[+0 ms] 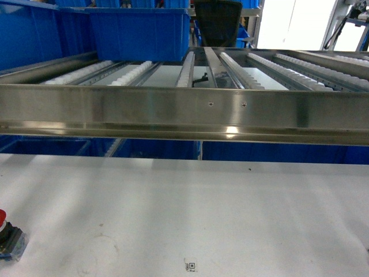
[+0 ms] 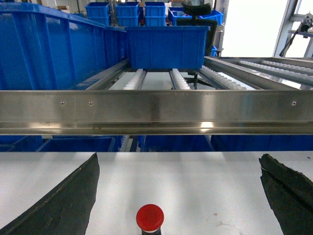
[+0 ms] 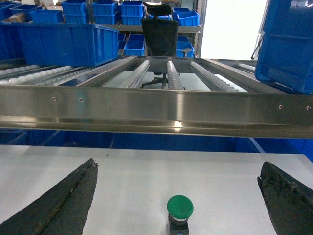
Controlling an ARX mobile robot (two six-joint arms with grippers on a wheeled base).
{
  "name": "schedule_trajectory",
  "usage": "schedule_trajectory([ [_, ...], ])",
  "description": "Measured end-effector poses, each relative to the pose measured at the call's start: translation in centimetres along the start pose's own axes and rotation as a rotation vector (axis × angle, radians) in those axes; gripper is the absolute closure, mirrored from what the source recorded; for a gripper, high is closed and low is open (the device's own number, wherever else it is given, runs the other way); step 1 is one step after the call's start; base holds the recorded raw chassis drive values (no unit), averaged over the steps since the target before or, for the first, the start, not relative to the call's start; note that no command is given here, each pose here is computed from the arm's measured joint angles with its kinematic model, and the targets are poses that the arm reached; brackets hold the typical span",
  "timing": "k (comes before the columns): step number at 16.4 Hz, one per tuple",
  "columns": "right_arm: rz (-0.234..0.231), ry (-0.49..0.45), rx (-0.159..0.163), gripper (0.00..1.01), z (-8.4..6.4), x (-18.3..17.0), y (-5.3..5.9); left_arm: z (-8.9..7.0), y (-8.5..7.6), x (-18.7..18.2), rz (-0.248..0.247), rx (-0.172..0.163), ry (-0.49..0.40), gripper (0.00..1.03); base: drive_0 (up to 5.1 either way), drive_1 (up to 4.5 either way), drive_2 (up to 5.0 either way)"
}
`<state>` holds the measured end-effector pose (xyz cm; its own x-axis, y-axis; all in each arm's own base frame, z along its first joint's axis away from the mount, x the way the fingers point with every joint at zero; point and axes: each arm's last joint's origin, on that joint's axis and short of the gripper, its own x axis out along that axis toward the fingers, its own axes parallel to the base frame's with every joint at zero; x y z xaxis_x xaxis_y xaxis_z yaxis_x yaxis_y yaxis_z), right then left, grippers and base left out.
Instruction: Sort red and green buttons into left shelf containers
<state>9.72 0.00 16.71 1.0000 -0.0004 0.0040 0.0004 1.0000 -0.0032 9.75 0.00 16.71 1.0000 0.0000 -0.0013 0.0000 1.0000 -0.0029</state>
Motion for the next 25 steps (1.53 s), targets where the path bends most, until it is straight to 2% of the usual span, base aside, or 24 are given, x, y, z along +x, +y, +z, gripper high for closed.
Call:
schedule_trajectory([
  [16, 0.0, 0.0, 0.0, 0.03, 0.0, 0.0, 0.0, 0.0, 0.0, 0.0, 0.0, 0.0, 0.0, 0.05, 0.0, 0.0, 0.0],
  [19, 0.006, -0.017, -0.015, 0.03, 0.2, 0.0, 0.6, 0.1, 0.4, 0.0, 0.008, 0.012, -0.01, 0.05, 0.0, 0.0, 0.0],
  [21, 0.01, -0.006, -0.023, 0.03, 0.2, 0.8, 0.7, 0.5, 0.4, 0.3, -0.009, 0.014, -0.041, 0.05, 0.0, 0.0, 0.0],
  [23, 0.018, 0.02, -0.042, 0.03, 0.1, 2.2, 0.7, 0.3, 0.3, 1.7, -0.033, 0.011, -0.003, 0.05, 0.0, 0.0, 0.0],
  [25, -0.02, 0.071, -0.053, 0.03, -0.2, 4.2, 0.0, 0.2, -0.2, 3.6, -0.062, 0.019, 0.054, 0.05, 0.0, 0.0, 0.0],
])
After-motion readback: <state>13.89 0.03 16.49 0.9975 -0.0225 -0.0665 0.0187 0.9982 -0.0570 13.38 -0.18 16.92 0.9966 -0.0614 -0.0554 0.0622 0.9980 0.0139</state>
